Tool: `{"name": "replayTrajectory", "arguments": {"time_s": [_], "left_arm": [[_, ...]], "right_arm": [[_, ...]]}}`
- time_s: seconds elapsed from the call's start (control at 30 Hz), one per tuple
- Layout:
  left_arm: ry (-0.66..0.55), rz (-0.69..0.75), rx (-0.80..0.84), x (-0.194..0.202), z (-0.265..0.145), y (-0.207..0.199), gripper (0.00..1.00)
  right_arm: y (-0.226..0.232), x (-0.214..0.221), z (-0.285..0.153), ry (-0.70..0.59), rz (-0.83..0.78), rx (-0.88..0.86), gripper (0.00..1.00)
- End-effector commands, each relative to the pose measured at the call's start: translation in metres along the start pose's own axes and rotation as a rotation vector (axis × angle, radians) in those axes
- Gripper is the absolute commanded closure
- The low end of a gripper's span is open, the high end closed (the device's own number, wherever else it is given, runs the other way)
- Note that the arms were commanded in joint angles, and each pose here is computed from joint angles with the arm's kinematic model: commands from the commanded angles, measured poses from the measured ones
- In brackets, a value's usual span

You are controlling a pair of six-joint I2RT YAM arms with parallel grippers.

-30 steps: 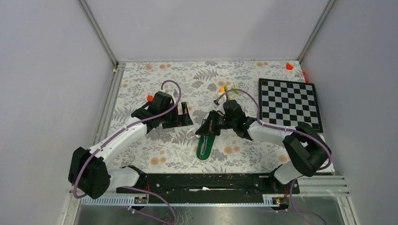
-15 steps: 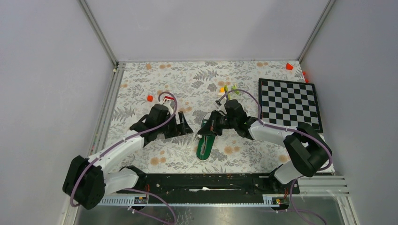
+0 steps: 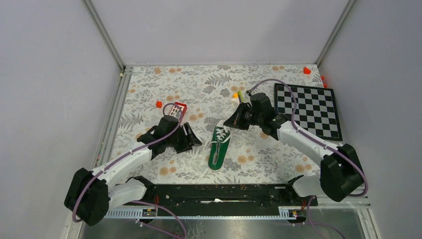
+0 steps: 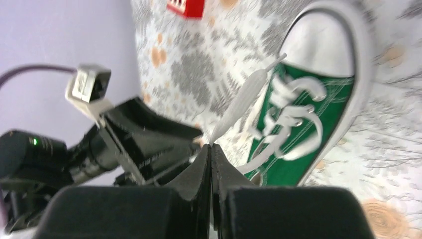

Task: Tie the shoes
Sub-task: Cross the shoelace with the shoelace.

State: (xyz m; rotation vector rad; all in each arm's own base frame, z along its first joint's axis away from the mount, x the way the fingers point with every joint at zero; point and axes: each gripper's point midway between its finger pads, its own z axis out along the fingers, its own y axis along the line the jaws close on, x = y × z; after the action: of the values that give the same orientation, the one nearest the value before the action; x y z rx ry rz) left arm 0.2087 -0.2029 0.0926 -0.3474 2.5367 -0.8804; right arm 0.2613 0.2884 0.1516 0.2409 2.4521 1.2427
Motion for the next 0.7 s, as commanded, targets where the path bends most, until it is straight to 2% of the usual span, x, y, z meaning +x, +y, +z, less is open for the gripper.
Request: {"name": "replayTrajectory", "arguments": {"time_s": [0.0, 0.07, 0.2, 0.4, 0.5, 0.67], "left_arm": [[0.072, -0.087, 0.067, 0.007, -0.007, -0.035, 0.33], [0.109, -0.127, 0.072, 0.012, -0.007, -0.041, 0.21], [0.159, -0.299, 0.069, 0.020, 0.000, -0.044, 0.12], [0.185, -0.606, 0.187, 0.022, 0.018, -0.055, 0.12], [0.181, -0.698, 0.222, 0.019, 0.026, -0.056, 0.12], [0.133, -0.792, 0.081, 0.018, 0.042, -0.032, 0.11]], "right_arm": [[-0.021, -0.044, -0.025, -0.183, -0.068, 0.208, 1.00], [-0.031, -0.057, -0.035, -0.252, -0.054, 0.270, 1.00], [-0.046, -0.066, -0.049, -0.335, -0.043, 0.350, 1.00], [-0.060, -0.052, -0.050, -0.311, -0.027, 0.361, 1.00], [-0.066, -0.045, -0.051, -0.304, -0.018, 0.362, 1.00], [-0.070, -0.040, -0.055, -0.305, -0.018, 0.360, 1.00]]}}
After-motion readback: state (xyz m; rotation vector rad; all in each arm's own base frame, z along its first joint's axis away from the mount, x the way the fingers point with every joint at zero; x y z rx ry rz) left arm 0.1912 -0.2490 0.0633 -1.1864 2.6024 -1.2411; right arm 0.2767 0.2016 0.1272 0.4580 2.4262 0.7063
